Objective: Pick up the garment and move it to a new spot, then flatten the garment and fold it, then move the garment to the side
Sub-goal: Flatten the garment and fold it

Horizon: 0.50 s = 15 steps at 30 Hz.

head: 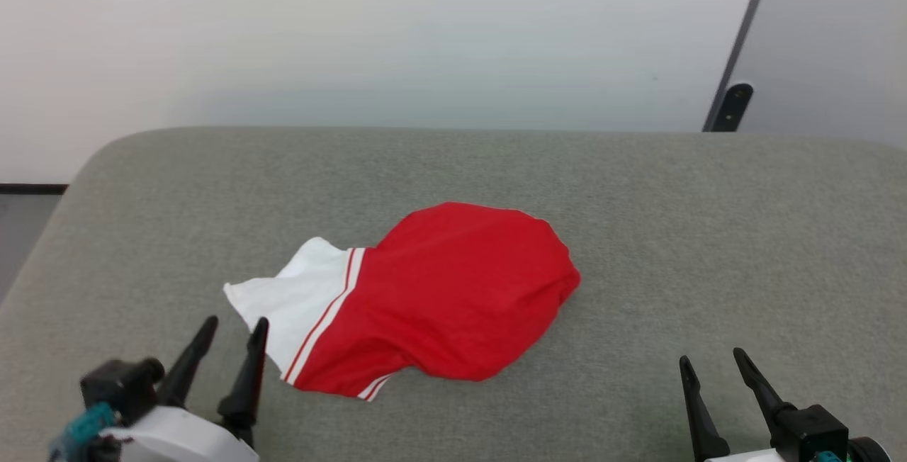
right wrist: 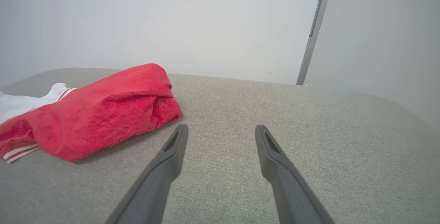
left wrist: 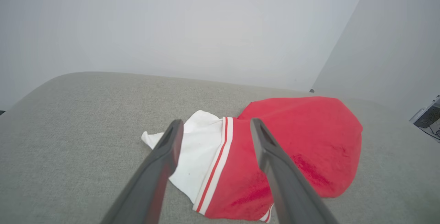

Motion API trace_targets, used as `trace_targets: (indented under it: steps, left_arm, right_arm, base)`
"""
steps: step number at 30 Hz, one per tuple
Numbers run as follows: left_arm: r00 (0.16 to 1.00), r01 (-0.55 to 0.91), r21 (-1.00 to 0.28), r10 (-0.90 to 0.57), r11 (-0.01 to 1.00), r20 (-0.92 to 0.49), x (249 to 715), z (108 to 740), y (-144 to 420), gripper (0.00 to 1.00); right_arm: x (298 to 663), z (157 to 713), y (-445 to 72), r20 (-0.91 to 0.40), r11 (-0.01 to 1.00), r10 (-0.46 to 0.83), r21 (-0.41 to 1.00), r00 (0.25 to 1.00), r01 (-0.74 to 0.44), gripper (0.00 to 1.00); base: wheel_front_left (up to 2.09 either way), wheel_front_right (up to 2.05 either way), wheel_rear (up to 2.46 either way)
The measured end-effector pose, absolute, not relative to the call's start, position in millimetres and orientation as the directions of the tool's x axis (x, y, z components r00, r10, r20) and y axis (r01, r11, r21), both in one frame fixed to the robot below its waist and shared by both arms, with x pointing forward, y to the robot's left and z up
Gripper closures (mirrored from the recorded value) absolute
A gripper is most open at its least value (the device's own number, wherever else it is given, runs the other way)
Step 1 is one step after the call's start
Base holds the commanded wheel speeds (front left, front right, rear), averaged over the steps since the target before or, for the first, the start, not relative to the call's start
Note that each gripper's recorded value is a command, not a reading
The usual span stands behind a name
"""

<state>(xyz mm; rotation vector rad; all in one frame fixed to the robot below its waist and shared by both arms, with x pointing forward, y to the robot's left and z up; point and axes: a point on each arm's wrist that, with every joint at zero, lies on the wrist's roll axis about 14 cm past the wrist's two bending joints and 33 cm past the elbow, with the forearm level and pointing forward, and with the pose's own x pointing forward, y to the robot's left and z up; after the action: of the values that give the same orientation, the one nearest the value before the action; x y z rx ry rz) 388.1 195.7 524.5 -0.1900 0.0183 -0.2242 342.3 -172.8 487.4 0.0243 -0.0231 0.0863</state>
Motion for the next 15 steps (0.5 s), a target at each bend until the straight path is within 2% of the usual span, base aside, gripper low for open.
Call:
trace_targets:
  steps: [12,15]
  left_arm:
    - [0.976,0.122,-0.206,-0.08,0.971,0.201,350,554,201,0.0]
    - [0.977,0.1,-0.223,-0.054,0.97,0.206,341,550,202,0.0]
  right_arm:
    - [345,496,-152,0.052,0.988,0.15,0.026,0.987,-0.151,0.0]
    - [344,496,-149,0.054,0.987,0.159,0.026,0.986,-0.16,0.0]
  base:
    - [0.0,0.0,0.0]
    - [0.0,0.0,0.0]
